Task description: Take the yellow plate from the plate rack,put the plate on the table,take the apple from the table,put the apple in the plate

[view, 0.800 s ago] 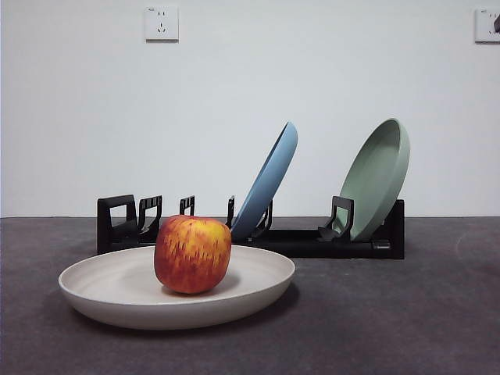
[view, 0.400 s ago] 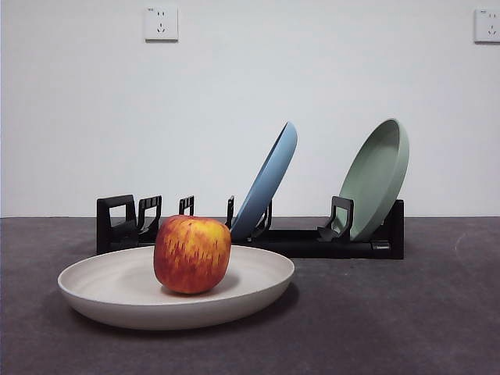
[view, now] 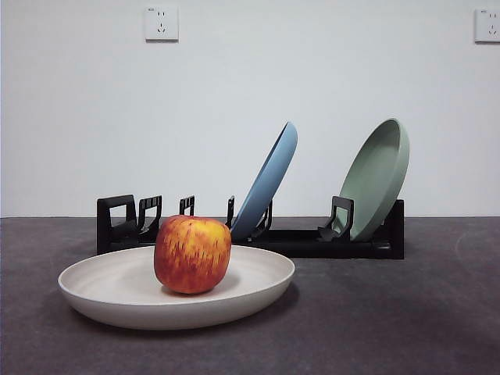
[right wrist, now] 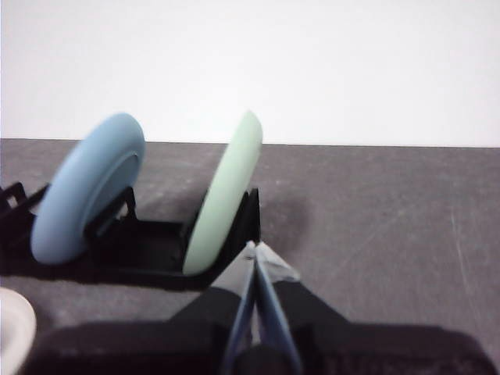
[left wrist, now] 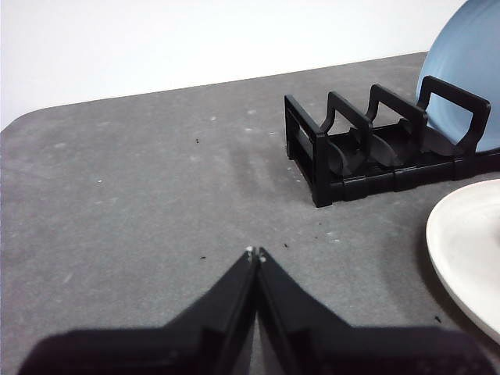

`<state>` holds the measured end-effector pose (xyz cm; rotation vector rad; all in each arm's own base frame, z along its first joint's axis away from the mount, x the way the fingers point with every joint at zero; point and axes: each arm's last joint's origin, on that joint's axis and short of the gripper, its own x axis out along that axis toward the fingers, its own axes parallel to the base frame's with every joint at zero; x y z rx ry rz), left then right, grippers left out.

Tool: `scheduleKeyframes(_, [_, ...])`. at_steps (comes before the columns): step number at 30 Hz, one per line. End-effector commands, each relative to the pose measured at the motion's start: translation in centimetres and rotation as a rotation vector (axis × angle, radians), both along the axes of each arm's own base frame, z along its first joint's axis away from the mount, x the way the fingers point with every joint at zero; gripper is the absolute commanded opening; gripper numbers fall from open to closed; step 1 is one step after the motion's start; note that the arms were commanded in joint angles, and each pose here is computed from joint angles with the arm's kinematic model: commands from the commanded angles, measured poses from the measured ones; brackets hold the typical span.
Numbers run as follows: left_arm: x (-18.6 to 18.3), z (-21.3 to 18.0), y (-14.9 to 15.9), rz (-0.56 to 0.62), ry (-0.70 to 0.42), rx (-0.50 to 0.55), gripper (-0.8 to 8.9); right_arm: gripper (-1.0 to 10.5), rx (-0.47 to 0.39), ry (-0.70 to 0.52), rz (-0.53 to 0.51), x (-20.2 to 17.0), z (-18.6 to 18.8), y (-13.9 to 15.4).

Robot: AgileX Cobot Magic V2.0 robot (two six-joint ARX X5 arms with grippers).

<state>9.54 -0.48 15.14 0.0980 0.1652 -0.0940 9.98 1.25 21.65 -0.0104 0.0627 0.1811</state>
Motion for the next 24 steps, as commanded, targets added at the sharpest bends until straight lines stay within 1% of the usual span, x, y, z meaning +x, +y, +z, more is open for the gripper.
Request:
scheduleKeyframes(1, [0.1,-0.4,0.0,0.003,0.011,-0.006,-0.02,0.0,-0.009,0.018,-0.003,0.0,-2.1,0.0])
scheduleKeyframes(7, [0.1,-0.4,0.0,0.003,0.011,-0.006,-0.02,0.0,0.017,0.043,-0.005,-0.2,-5.0,-0.1])
scheduleKeyframes(11, [0.1,-0.4,0.0,0.003,0.011,-0.006,-0.02,0.0,0.026,0.052,-0.007,-0.3,-6.0,-0.1])
scheduleKeyframes(16, [0.1,-0.4,0.0,0.003,0.011,-0.006,-0.02,0.0,0.033,0.122,-0.011,-0.5,-6.9,-0.1])
scheduleKeyframes(24, [0.1,-0.4,0.0,0.003,0.011,-0.006,-0.02,0.0,0.033,0.12,-0.012,-0.5,-6.8,-0.1])
